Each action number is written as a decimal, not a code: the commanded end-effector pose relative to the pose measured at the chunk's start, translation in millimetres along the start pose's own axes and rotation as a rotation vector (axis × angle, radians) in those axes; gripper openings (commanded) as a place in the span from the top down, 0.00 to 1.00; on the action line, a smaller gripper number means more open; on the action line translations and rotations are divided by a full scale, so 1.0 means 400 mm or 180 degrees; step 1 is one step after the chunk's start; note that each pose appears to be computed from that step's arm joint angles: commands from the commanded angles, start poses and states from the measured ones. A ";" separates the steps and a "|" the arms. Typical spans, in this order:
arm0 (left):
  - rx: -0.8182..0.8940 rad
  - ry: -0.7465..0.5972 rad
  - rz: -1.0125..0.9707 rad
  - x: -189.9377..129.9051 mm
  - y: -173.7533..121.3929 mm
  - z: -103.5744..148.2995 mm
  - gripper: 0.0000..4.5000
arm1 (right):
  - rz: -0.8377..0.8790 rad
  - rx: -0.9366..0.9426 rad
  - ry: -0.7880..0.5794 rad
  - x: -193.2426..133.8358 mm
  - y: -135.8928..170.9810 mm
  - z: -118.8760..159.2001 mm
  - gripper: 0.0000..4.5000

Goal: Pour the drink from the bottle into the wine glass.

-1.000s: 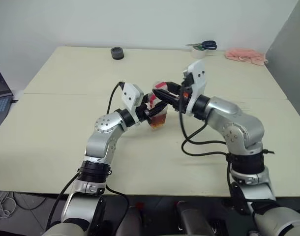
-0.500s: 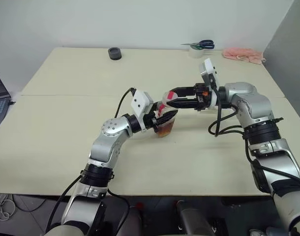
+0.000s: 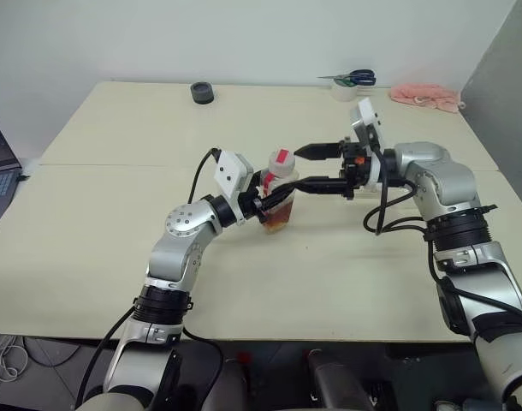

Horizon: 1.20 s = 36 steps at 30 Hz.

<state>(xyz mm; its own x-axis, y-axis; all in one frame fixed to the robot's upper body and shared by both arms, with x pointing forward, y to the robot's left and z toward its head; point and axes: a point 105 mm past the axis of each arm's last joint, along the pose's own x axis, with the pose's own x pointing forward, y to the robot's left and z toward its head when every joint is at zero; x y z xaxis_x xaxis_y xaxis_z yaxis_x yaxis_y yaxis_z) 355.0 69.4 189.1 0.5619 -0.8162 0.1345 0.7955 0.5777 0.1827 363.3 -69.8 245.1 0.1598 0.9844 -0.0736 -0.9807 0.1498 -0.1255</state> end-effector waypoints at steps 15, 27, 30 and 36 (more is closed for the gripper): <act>0.0069 -0.0343 -0.0129 0.038 -0.010 0.060 0.58 | -0.1654 -0.0389 0.0100 0.042 0.096 0.083 0.00; 0.0070 -0.0388 -0.0232 0.056 -0.012 0.062 0.58 | -0.2491 0.0012 -0.0002 0.056 0.090 0.072 0.00; 0.0074 -0.0385 -0.0234 0.056 -0.013 0.061 0.58 | -0.2525 0.0078 -0.0029 0.058 0.091 0.071 0.00; 0.0078 -0.0375 -0.0221 0.051 -0.013 0.058 0.58 | -0.2620 0.0177 -0.0109 0.057 0.093 0.077 0.08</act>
<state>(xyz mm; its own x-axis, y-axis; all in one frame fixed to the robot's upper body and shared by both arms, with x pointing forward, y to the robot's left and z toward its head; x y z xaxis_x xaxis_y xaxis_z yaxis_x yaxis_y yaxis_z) 362.8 53.5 195.4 0.5094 -0.8413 0.1808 0.8267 0.5368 0.1685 332.8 -36.1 256.4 0.8222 0.5692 -0.0084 -0.5683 0.8198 -0.0706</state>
